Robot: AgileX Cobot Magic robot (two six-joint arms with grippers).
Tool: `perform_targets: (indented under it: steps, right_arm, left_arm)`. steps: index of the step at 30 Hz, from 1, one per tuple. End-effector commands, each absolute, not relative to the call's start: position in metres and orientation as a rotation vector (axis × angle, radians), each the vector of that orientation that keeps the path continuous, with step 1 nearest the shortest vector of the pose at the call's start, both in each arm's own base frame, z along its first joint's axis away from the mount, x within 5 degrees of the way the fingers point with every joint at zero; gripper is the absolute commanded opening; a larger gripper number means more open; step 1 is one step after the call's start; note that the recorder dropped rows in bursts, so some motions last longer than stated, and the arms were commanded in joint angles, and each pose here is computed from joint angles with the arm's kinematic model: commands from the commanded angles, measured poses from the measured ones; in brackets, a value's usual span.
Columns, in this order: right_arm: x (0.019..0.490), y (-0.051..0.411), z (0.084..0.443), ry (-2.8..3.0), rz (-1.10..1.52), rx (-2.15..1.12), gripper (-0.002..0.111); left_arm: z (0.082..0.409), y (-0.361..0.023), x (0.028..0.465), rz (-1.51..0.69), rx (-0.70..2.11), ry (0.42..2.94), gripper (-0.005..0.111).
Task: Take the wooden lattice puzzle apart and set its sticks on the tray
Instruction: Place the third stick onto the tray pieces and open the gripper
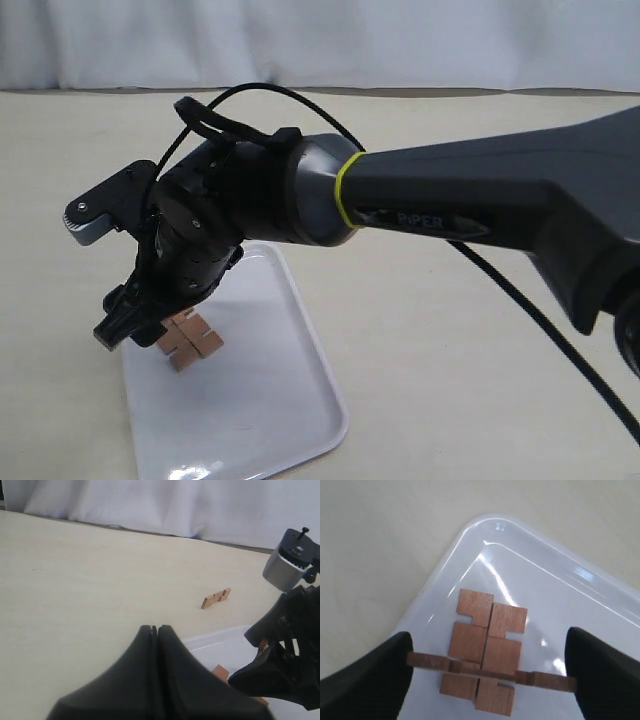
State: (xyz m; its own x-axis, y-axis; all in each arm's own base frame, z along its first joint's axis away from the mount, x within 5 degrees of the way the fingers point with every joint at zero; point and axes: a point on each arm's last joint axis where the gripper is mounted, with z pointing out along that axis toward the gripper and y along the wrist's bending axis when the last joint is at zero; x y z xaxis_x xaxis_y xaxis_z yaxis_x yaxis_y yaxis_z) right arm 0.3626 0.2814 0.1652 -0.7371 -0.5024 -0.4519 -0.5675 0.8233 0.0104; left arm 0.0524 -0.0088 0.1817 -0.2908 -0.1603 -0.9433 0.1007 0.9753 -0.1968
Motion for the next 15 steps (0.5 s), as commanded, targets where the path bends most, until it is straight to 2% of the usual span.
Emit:
perform_targets:
  steps: [1,5,8,15]
  right_arm:
    - [0.3631,0.2809,0.1665,2.569,0.205,-0.775,0.072]
    - [0.3631,0.2809,0.1665,2.574,0.208,-0.763,0.084]
    - [0.3631,0.2809,0.1665,2.574,0.208,-0.763,0.089]
    - [0.3628,0.2798,0.166,2.579,0.19,-0.776,0.094]
  left_arm:
    - [0.1819,-0.0088,0.0527,-0.261,-0.05,1.837,0.0]
    - [0.1819,-0.0088,0.0527,-0.261,-0.05,1.837,0.0]
    - [0.1819,-0.0088,0.0527,-0.261,-0.05,1.837,0.0]
    - [0.1819,-0.0088,0.0527,-0.261,-0.05,1.837,0.0]
